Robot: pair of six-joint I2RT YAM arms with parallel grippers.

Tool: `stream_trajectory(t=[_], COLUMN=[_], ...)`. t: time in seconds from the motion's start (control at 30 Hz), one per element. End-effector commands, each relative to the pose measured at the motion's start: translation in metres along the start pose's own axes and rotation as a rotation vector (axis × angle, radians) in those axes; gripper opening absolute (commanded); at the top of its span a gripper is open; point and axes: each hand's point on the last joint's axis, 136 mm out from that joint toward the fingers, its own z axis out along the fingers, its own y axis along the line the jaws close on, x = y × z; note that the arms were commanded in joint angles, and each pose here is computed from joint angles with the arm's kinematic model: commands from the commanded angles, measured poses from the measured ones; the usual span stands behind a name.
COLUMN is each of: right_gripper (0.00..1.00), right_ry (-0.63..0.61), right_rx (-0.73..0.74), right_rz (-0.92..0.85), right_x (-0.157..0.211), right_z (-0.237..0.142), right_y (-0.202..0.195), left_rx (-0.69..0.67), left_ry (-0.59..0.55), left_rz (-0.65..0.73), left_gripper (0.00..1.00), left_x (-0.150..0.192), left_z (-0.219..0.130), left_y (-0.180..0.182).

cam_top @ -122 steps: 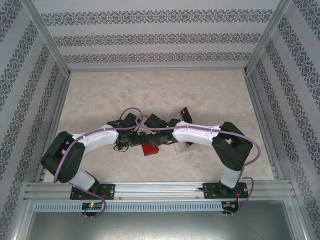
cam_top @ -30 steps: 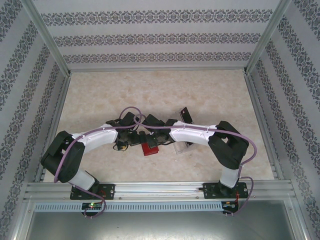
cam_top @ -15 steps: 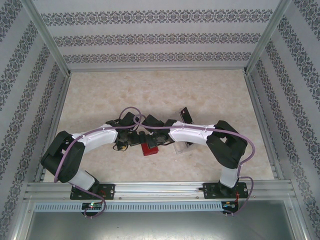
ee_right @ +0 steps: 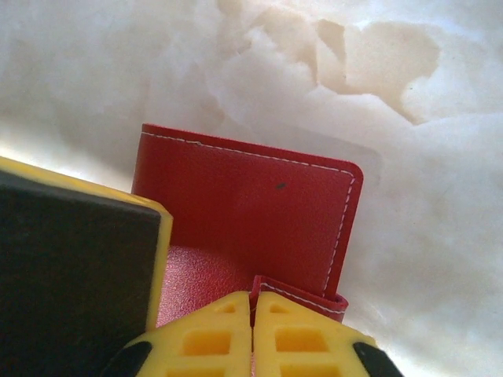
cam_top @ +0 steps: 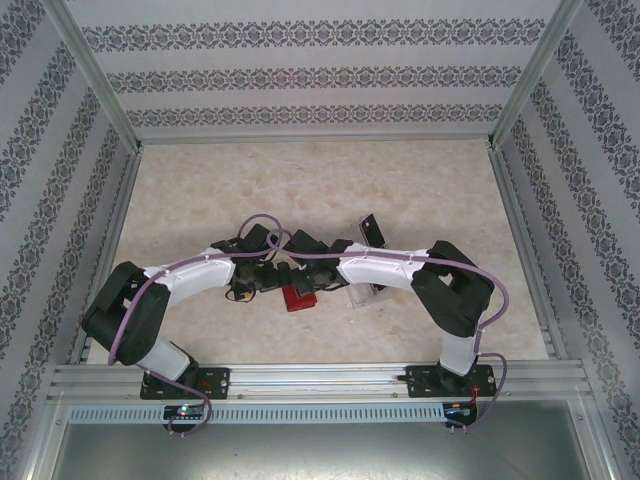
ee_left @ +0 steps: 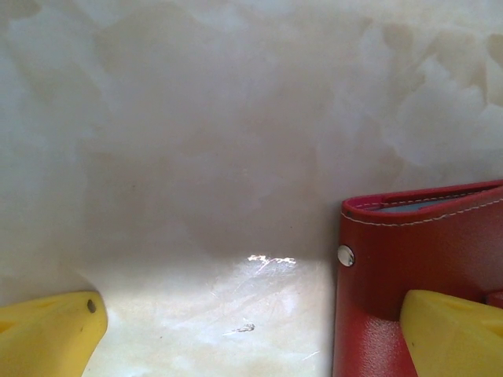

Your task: Put the credit cards into the card holder

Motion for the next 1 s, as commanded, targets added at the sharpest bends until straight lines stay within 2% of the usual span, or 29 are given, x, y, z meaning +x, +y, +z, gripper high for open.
stream_trajectory(t=[0.0, 0.17, 0.33, 0.43, 0.63, 0.97], right_gripper=[0.11, 0.20, 0.40, 0.47, 0.54, 0.56], right_ry=[0.125, 0.142, 0.122, 0.104, 0.040, -0.098], right_rx=[0.020, 0.030, 0.034, 0.026, -0.017, -0.065], right_rz=[-0.001, -0.002, -0.001, -0.005, -0.017, 0.043], right_x=[0.041, 0.049, 0.048, 0.042, 0.020, -0.004], right_z=[0.029, 0.034, 0.029, 0.021, -0.005, -0.057], right_y=[-0.007, -0.009, -0.007, -0.004, 0.010, 0.009], left_rx=[0.018, 0.021, 0.023, 0.023, 0.024, 0.023], left_ry=[-0.011, -0.014, -0.016, -0.015, -0.016, -0.024], left_rz=[0.009, 0.007, 0.008, 0.007, 0.005, 0.006], left_gripper=[1.00, 1.00, 1.00, 1.00, 1.00, 1.00], left_x=[-0.003, -0.003, -0.003, -0.002, -0.003, -0.005], left_z=[0.011, 0.010, 0.010, 0.010, 0.010, 0.006], left_y=[-0.001, -0.001, -0.001, -0.001, -0.001, -0.002])
